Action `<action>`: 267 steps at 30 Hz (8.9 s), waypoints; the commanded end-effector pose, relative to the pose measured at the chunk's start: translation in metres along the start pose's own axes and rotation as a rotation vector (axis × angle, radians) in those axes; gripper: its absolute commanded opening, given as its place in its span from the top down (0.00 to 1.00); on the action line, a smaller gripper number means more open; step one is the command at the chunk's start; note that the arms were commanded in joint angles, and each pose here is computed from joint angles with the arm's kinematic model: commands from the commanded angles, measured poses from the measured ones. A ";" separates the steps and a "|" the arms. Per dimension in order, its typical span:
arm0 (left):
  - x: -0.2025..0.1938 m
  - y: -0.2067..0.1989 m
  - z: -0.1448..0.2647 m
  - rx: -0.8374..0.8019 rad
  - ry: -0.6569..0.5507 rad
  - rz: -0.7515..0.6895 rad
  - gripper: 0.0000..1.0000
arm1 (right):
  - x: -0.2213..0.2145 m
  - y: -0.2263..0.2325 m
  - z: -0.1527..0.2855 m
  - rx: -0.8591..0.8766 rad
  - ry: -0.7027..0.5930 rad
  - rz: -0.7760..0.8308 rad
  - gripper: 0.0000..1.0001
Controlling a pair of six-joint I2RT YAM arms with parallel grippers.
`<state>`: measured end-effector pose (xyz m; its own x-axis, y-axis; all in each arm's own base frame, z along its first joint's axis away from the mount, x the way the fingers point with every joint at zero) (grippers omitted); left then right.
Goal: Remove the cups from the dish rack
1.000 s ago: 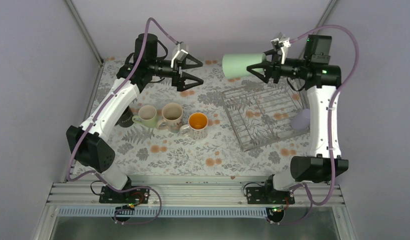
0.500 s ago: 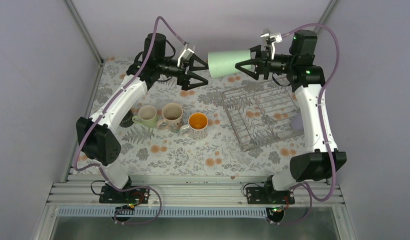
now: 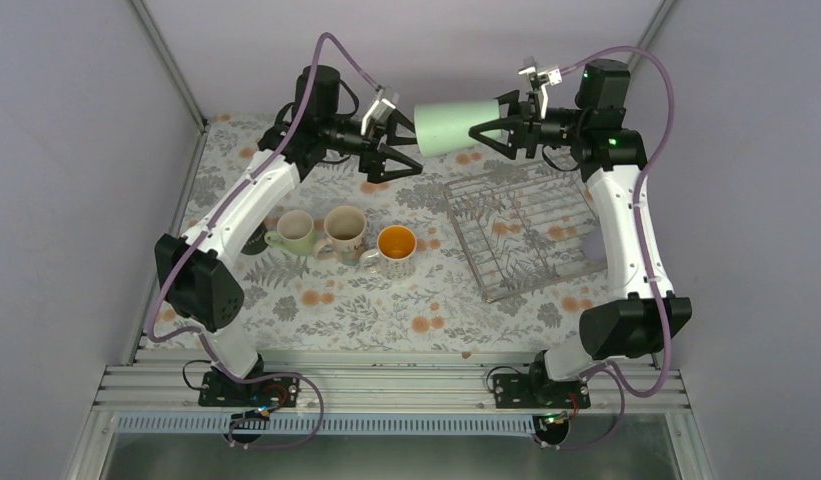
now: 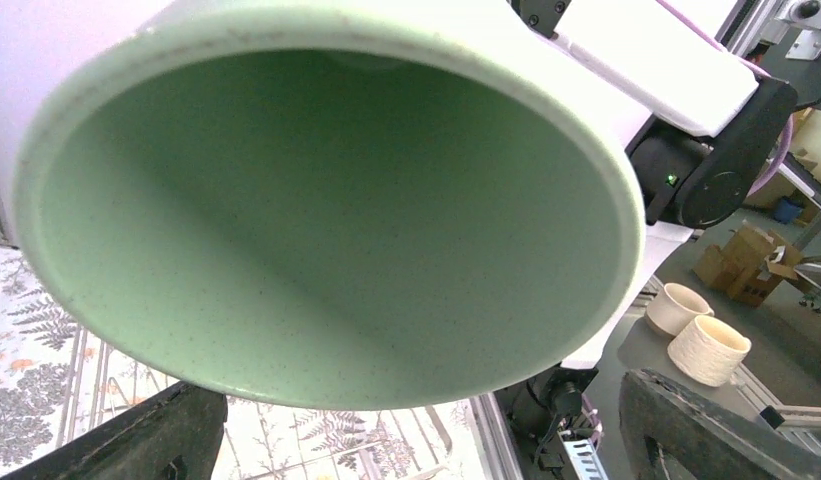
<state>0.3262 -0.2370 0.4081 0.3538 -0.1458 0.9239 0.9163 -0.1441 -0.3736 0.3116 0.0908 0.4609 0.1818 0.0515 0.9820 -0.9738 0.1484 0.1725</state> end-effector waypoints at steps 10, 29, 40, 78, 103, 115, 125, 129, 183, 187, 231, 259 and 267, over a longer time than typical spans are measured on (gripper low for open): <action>0.016 -0.044 0.019 0.100 0.007 -0.171 0.02 | 0.005 0.020 0.001 0.021 0.003 0.066 0.94; 0.041 -0.050 0.023 0.043 -0.058 -0.176 0.02 | 0.001 -0.006 -0.005 0.047 0.000 0.012 0.95; 0.047 -0.036 0.005 0.024 -0.047 -0.141 0.27 | -0.001 -0.024 -0.009 0.042 0.000 -0.012 0.91; 0.042 -0.051 0.071 0.964 0.380 -0.571 0.98 | -0.037 -0.037 0.036 -0.759 0.490 0.088 0.00; -0.111 0.067 0.190 0.899 1.540 -0.157 0.98 | -0.107 -0.019 0.076 -0.866 0.902 0.009 0.00; -0.160 0.091 0.158 0.778 1.718 -0.075 0.98 | -0.116 -0.011 0.083 -0.868 0.913 0.019 0.00; -0.164 0.105 0.148 0.811 1.804 -0.081 0.91 | -0.125 -0.003 0.087 -0.855 0.921 0.023 0.00; -0.154 0.108 0.147 0.846 1.782 -0.101 0.73 | -0.129 -0.001 0.089 -0.852 0.919 0.022 0.00; 0.012 -0.061 0.076 0.880 -0.123 -0.375 0.01 | -0.261 -0.069 0.244 -1.106 1.084 -0.618 0.00; 0.008 -0.062 0.076 0.883 -0.116 -0.383 0.01 | -0.262 -0.074 0.242 -1.076 1.045 -0.611 0.00; 0.039 -0.024 0.075 0.120 -0.175 -0.048 0.00 | 0.026 0.035 0.056 -0.064 -0.078 0.038 0.76; 0.072 0.030 0.003 -0.012 -0.109 -0.128 0.00 | 0.013 -0.070 -0.015 0.025 -0.028 -0.080 0.81; 0.076 0.043 -0.004 -0.007 -0.119 -0.150 0.13 | 0.007 -0.087 -0.034 0.052 -0.016 -0.084 0.80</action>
<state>0.3920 -0.2557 0.4486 0.2942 -0.0329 0.9552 0.9438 -0.1474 -0.2957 0.4031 0.1049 0.4437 0.2966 0.0198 0.9548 -0.9479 0.1276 0.2918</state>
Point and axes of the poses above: each gripper's point midway between its finger pads, its own z axis back along the fingers, its own y axis along the line the jaws close on, x = y × z, the point moved 10 cm from there along z, back along the fingers, and after that the axes turned 6 degrees about z, right-handed, at the moved point
